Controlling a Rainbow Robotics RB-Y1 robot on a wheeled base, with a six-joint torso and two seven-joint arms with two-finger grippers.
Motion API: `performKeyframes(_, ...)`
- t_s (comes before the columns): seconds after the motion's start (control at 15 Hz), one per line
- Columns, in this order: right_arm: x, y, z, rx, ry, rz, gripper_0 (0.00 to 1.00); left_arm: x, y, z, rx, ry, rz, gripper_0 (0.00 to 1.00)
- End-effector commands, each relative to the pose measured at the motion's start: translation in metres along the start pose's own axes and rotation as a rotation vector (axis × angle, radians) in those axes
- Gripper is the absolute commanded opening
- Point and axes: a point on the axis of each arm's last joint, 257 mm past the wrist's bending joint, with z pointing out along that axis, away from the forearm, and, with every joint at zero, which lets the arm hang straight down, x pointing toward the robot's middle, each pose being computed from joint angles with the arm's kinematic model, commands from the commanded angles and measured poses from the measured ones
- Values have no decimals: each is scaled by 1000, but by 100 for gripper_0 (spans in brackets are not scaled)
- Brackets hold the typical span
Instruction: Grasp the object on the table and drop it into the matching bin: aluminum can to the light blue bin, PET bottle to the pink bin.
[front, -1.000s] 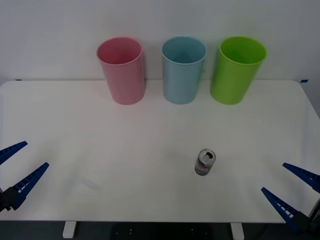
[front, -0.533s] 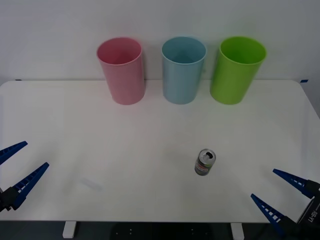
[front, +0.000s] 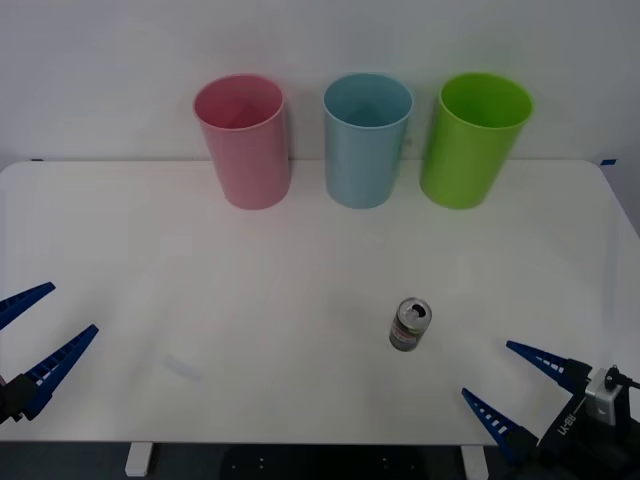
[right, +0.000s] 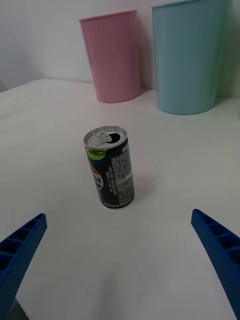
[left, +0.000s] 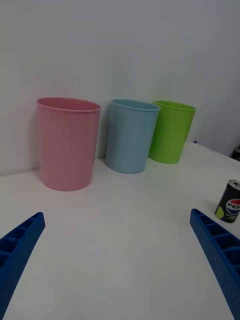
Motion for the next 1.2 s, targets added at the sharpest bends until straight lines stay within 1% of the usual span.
performKeyframes(0.07, 15, -2, 14, -16, 19, 4, 100, 0, 0, 0, 0, 0, 0, 100)
performKeyframes(0.2, 18, -1, 25, -28, 19, 1, 100, 0, 0, 0, 0, 0, 0, 100)
performKeyframes(0.33, 21, 2, 37, -30, 23, -3, 100, 0, 0, 0, 0, 0, 0, 100)
performKeyframes(0.6, 20, 6, 60, -1, 9, -10, 100, 0, 0, 0, 0, 0, 0, 100)
performKeyframes(0.8, 19, 8, 78, 37, 1, -18, 100, 0, 0, 0, 0, 0, 0, 100)
performKeyframes(0.93, 21, 10, 87, 57, 2, -15, 100, 0, 0, 0, 0, 0, 0, 100)
performKeyframes(1.07, 22, 10, 94, 70, 9, -18, 100, 0, 0, 0, 0, 0, 0, 100)
performKeyframes(1.2, 20, 11, 100, 71, 8, -24, 100, 0, 0, 0, 0, 0, 0, 100)
